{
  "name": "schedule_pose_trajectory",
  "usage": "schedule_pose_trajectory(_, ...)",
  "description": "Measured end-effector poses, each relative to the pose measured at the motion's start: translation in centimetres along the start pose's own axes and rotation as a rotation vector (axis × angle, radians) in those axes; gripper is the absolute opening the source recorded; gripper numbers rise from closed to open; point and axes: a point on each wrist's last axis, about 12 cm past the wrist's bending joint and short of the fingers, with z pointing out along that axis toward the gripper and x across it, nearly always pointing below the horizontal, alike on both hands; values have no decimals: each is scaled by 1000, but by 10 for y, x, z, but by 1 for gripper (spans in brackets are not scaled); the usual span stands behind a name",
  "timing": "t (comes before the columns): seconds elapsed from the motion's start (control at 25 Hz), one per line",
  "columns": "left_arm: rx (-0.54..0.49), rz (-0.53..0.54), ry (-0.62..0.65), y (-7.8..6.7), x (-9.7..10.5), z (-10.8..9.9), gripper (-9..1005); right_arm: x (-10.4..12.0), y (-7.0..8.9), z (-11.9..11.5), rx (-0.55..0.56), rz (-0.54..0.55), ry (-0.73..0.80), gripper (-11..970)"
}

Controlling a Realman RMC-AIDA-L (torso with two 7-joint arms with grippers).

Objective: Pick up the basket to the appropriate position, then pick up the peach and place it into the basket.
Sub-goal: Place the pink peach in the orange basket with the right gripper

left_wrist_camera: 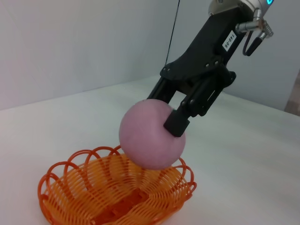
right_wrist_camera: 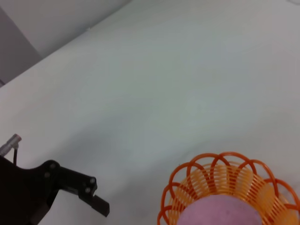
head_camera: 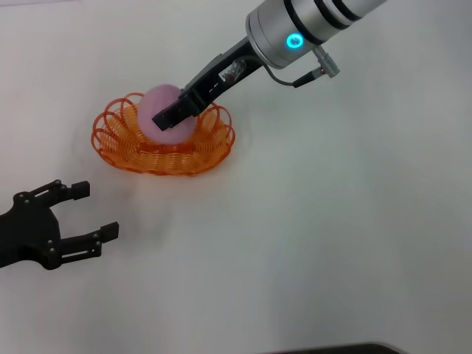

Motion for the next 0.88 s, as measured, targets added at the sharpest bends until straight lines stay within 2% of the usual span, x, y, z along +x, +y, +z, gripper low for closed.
schedule_pose_trajectory(0.36,2,-2,2,0,1,0,885,1,-3,0,11,9,-12,709)
schedule_pose_trajectory(0.56,4,-6,1,-1,1,1,885,9,-4,-3,-11,-30,-47,826)
schedule_pose_trajectory(0.68,7,-9,0,-1,2,1,885,22,-6,-8,-35,-54,-107,898)
schedule_pose_trajectory(0.88,5,-9,-4,-1,1,1,885,65,-13,-27,-58,-120,-231,894)
